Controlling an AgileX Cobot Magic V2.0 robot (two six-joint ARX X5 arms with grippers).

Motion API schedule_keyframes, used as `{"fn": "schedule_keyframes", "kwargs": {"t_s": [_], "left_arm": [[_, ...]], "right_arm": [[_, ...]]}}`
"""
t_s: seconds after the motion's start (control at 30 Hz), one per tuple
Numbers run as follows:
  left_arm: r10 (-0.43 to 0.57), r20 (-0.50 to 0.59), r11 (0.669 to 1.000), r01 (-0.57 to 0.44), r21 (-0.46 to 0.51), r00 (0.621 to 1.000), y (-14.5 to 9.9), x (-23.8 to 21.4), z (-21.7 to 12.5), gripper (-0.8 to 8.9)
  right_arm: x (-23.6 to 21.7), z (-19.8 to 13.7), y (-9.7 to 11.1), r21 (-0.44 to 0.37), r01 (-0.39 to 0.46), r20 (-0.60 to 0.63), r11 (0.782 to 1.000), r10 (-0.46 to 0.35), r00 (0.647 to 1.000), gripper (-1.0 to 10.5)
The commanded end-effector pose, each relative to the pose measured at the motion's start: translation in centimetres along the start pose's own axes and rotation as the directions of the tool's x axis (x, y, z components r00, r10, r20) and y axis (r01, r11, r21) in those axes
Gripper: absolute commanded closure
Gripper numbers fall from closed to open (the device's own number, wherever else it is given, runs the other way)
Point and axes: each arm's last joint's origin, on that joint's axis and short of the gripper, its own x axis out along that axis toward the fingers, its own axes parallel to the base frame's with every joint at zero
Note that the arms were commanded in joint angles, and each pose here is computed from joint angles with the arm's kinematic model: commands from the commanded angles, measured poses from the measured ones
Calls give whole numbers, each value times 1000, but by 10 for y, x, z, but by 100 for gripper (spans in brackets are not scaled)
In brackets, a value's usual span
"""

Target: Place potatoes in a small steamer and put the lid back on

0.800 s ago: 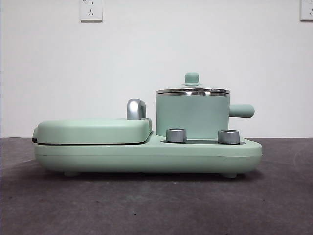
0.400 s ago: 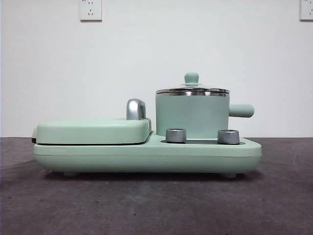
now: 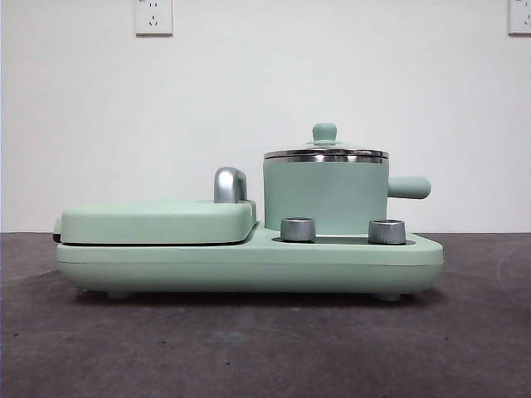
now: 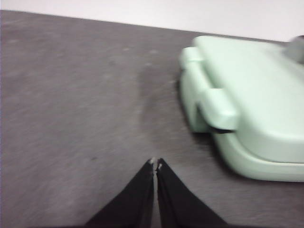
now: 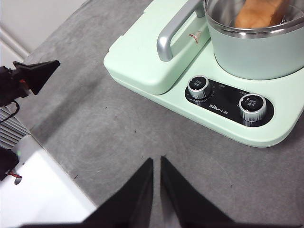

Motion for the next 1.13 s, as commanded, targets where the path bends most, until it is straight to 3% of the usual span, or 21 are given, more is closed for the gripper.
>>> {"fn": "schedule_keyframes", "kwargs": {"t_s": [0.03,0.2,0.97,1.13], "left_arm": [[22,20,1000,-22,15,1000,2,0,-3,805],[35,65,999,-37,23,997,4,-1,-6,805],[45,64,999,-46,20,997,4,-1,-6,805],[45,64,999,-46,20,997,4,-1,-6,805]], "right_arm": [[0,2,1,-18,-9,9,1000,9,1000,924],[0,2,1,-18,-9,9,1000,9,1000,924],[0,2,1,-20,-10,14,1000,10,1000,924],[-5,0,-8,-38,70,131,997,-64,989,924]]}}
